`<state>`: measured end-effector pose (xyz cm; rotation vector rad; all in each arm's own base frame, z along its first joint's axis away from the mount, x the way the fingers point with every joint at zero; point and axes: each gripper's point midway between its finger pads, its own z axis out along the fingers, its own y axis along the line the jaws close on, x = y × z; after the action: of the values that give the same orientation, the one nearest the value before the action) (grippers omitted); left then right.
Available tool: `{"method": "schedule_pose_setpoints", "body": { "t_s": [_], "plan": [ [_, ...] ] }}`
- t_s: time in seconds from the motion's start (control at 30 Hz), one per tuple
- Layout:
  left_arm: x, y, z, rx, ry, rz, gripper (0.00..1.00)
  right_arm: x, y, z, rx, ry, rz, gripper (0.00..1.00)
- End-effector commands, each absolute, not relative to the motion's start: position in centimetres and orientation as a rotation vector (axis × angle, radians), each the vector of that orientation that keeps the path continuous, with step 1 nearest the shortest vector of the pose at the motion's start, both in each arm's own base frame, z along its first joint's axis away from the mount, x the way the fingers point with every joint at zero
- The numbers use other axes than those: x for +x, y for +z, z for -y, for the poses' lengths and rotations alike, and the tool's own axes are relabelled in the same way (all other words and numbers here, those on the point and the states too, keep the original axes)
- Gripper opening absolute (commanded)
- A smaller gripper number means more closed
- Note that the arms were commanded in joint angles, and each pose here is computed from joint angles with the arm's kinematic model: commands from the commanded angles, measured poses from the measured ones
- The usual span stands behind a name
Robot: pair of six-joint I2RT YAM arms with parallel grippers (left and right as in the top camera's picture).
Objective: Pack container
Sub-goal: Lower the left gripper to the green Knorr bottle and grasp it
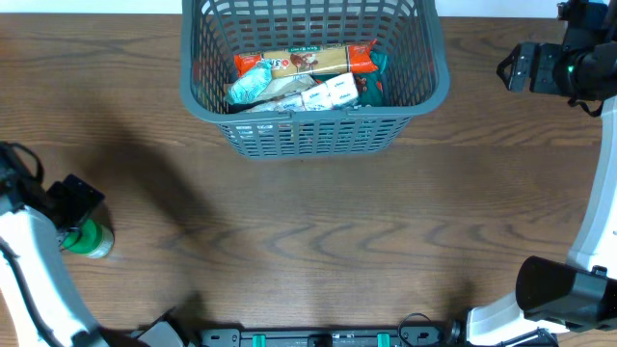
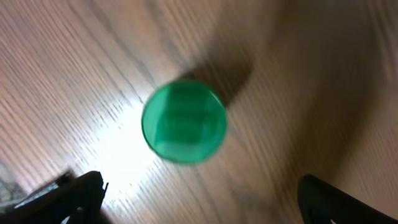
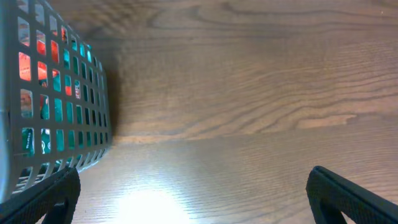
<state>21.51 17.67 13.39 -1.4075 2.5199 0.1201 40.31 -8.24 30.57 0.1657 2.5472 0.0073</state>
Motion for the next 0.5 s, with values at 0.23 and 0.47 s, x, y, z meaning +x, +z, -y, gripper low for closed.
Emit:
{"method": "schedule_pose_setpoints", "body": {
  "t_s": [0.23, 0.47],
  "plan": [
    [22.4, 8.5, -19.1, -1.53, 0.027, -2.59, 0.99, 40.3, 30.2, 8.2, 0.168, 0.02, -2.558, 0.99],
    [22.8, 5.7, -19.5, -1.561, 0.012, -2.642, 0.99, 40.2, 30.1, 8.1, 0.169, 0.022, -2.566, 0.99]
  ]
}}
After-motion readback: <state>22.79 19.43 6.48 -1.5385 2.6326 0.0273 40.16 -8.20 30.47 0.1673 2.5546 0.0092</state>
